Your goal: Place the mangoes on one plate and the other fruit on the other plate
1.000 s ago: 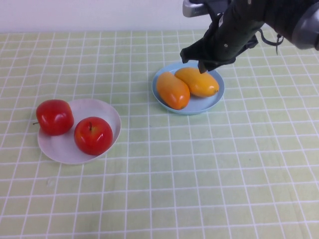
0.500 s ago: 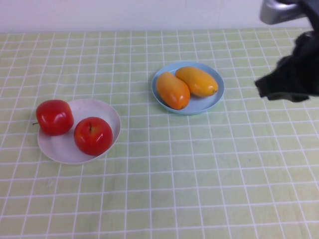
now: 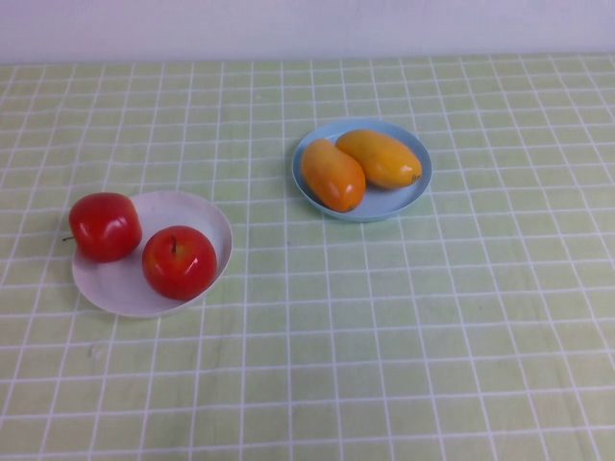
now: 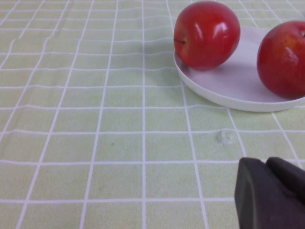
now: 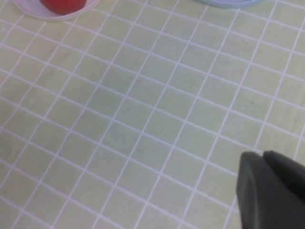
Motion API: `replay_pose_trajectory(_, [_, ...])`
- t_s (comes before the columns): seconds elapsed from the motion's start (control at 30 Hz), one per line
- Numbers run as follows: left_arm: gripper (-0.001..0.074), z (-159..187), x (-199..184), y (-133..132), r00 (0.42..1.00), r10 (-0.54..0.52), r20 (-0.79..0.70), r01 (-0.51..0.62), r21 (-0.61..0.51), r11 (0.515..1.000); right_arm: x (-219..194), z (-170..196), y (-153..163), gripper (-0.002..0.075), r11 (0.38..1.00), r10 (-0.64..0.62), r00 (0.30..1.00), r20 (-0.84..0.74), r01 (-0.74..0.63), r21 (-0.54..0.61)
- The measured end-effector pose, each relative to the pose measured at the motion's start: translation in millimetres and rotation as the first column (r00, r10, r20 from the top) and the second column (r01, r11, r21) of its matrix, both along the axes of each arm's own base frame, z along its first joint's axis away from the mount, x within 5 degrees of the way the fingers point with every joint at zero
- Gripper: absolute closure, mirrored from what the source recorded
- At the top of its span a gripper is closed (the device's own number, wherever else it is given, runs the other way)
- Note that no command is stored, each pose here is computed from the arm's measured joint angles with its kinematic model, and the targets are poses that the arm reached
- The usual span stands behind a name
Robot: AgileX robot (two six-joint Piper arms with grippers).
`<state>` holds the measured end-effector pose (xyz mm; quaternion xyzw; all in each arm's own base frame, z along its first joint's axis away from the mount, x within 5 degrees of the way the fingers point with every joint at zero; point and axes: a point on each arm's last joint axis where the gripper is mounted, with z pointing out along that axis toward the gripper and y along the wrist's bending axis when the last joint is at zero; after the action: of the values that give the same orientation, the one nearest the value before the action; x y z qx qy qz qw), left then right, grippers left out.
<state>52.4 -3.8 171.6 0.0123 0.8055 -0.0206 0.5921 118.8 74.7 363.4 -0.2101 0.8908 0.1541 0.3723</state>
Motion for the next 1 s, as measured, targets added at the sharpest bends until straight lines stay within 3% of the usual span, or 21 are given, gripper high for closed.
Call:
replay_pose_trajectory(0.13, [0.0732,0.0,0.0,0.0,1.0,0.0,0.0,0.0,0.0,1.0,1.0,-31.1,-3.3,0.074,0.999,-0.03,0.996,0.083,0.027,0.034])
replay_pose_trajectory(0.23, [0.0732,0.0,0.0,0.0,1.0,0.0,0.0,0.0,0.0,1.0,1.8,-59.1,-13.7,0.074,0.983,-0.142,0.983,0.117,0.126,0.13])
replay_pose_trajectory(0.33, [0.0732,0.0,0.0,0.0,1.0,0.0,0.0,0.0,0.0,1.0,-2.5,-88.6,-33.9,0.074,0.917,-0.342,0.931,0.129,0.3,0.264])
replay_pose_trajectory(0.43, [0.0732,0.0,0.0,0.0,1.0,0.0,0.0,0.0,0.0,1.0,-14.5,-113.4,-51.7,0.074,0.807,-0.523,0.838,0.155,0.429,0.407])
replay_pose_trajectory(0.6, [0.0732,0.0,0.0,0.0,1.0,0.0,0.0,0.0,0.0,1.0,-37.2,-148.1,-66.2,0.0741,0.718,-0.646,0.729,0.224,0.482,0.503])
replay_pose_trajectory(0.67, [0.0732,0.0,0.0,0.0,1.0,0.0,0.0,0.0,0.0,1.0,-43.8,-154.1,-68.4,0.0741,0.713,-0.658,0.704,0.267,0.469,0.52])
replay_pose_trajectory(0.8, [0.0732,0.0,0.0,0.0,1.0,0.0,0.0,0.0,0.0,1.0,-56.1,-163.8,-70.2,0.0741,0.78,-0.611,0.663,0.433,0.411,0.471])
replay_pose_trajectory(1.0, [0.0732,0.0,0.0,0.0,1.0,0.0,0.0,0.0,0.0,1.0,-62.0,-165.0,-70.2,0.0741,0.802,-0.588,0.639,0.496,0.381,0.46])
